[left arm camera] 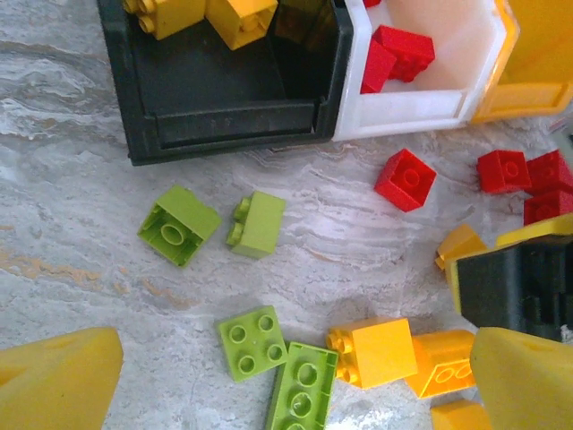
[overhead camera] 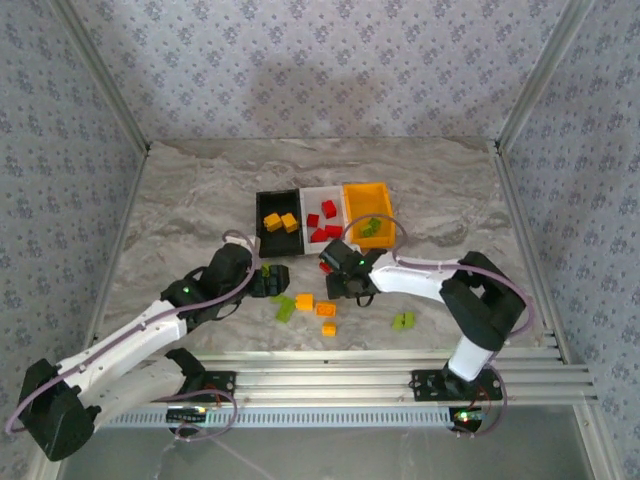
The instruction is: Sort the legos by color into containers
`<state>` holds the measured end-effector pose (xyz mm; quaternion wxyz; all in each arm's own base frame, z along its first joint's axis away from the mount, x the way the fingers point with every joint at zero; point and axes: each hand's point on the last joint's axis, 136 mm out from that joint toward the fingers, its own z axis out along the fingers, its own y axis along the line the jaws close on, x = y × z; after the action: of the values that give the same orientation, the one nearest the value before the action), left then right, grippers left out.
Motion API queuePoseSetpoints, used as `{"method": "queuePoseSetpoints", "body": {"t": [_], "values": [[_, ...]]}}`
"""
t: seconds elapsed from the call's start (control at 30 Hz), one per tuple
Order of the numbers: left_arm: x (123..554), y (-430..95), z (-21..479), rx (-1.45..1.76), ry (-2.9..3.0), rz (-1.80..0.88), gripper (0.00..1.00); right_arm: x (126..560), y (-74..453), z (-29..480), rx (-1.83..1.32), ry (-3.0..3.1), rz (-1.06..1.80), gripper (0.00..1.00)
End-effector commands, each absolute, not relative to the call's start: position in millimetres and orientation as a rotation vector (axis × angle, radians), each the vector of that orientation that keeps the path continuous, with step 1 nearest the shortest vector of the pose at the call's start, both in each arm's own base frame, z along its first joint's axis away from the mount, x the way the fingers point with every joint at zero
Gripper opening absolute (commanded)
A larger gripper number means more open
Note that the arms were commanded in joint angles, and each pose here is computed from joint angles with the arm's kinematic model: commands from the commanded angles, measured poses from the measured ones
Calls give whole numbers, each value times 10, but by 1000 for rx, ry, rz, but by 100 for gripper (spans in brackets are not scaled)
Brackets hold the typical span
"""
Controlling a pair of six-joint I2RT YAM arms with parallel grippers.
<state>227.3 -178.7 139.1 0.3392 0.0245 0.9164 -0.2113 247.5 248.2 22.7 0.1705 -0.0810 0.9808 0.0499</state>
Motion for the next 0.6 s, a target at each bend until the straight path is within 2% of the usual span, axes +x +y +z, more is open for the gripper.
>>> {"method": "queuePoseSetpoints", "body": {"t": [0.0,0.3,0.57], "values": [[2264,-1712,1334,28,2398,-508,100,2478,2454,187,-298,2802,43,65],[2261,-1677,1272,13,2414,-481,100,2485,2492,123,-358,2788,54,50],[2249,-1668,1262,6,2416,-485,100,2533,2525,366,-382,2692,120,37]]}}
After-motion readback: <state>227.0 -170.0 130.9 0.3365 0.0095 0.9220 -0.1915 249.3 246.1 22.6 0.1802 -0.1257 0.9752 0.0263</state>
